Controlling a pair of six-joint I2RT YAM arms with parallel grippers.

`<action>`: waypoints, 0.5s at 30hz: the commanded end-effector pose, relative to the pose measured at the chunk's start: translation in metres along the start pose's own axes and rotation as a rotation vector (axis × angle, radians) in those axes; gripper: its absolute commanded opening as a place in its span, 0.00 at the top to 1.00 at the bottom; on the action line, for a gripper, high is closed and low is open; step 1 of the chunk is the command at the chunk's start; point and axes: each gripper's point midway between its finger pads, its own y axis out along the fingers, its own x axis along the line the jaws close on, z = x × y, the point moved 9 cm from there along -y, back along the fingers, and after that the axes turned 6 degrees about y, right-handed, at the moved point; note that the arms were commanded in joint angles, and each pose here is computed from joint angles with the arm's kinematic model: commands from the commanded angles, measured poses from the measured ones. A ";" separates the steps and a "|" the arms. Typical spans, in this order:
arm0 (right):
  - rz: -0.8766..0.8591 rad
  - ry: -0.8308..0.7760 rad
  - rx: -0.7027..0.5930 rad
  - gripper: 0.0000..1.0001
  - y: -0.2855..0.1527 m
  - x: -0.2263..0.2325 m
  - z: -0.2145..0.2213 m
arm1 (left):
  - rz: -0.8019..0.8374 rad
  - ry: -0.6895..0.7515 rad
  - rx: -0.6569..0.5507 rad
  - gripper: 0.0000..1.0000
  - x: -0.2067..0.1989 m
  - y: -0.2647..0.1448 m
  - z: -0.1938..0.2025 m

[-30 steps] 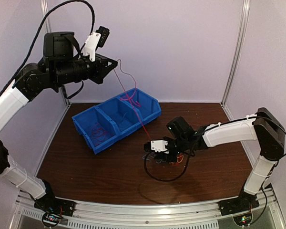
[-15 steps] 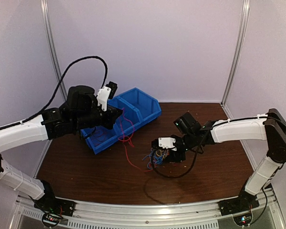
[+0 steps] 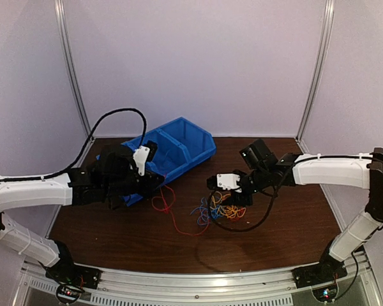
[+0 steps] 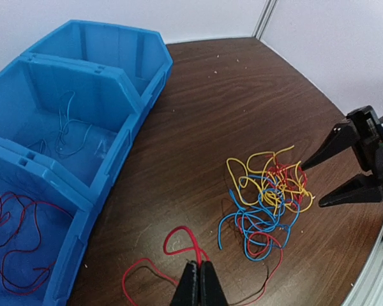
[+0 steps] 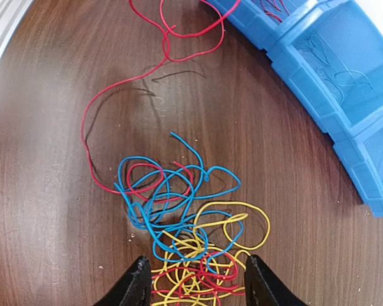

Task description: Untangle the cables

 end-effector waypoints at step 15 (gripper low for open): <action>-0.122 -0.180 0.167 0.61 0.066 0.025 0.002 | 0.147 -0.077 0.289 0.88 0.004 0.002 0.096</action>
